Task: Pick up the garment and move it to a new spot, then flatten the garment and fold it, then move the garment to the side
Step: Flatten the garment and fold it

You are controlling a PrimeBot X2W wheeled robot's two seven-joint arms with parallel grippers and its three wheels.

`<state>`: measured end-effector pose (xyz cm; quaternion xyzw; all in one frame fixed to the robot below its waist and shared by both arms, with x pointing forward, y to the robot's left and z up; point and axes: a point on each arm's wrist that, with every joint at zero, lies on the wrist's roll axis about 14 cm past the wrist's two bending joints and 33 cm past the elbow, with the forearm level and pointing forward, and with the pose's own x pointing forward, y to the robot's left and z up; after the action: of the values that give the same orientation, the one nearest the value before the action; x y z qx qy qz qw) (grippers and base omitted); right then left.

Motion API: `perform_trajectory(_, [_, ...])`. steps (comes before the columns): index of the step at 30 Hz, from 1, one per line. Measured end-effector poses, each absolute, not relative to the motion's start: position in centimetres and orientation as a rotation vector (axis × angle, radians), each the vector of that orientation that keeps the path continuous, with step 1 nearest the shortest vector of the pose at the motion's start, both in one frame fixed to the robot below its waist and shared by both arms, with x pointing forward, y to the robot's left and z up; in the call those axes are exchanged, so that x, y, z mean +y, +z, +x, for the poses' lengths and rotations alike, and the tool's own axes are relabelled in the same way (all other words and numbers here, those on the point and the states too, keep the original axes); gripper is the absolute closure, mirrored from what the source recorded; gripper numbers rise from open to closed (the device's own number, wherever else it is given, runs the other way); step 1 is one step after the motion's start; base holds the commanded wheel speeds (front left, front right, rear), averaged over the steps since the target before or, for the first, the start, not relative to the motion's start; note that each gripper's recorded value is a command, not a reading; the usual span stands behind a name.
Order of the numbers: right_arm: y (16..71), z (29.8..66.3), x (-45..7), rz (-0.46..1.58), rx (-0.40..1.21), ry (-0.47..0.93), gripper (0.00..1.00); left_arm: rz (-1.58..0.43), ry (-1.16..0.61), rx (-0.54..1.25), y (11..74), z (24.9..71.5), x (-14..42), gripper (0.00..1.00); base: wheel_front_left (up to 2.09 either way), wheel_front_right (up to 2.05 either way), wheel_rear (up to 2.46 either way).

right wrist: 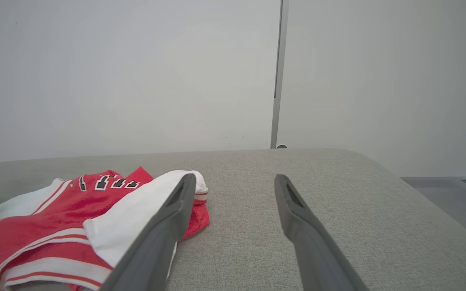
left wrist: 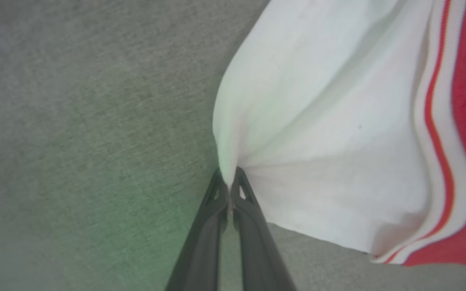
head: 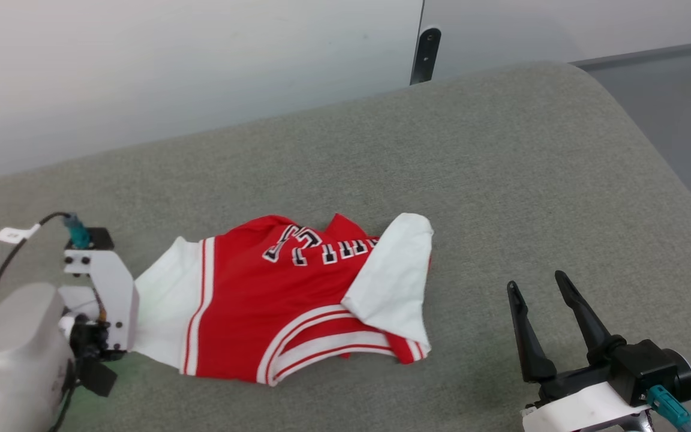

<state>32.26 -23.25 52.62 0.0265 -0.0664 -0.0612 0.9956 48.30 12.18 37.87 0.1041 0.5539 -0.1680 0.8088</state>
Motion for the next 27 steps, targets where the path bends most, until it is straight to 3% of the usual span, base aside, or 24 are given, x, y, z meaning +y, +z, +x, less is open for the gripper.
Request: perform_trajectory(27, [52.3, 33.2, -22.2, 0.059, -0.124, -0.086, 0.00, 0.116, -0.131, 1.331, 36.2, 45.4, 18.3, 0.87, 0.00, 0.00, 0.00])
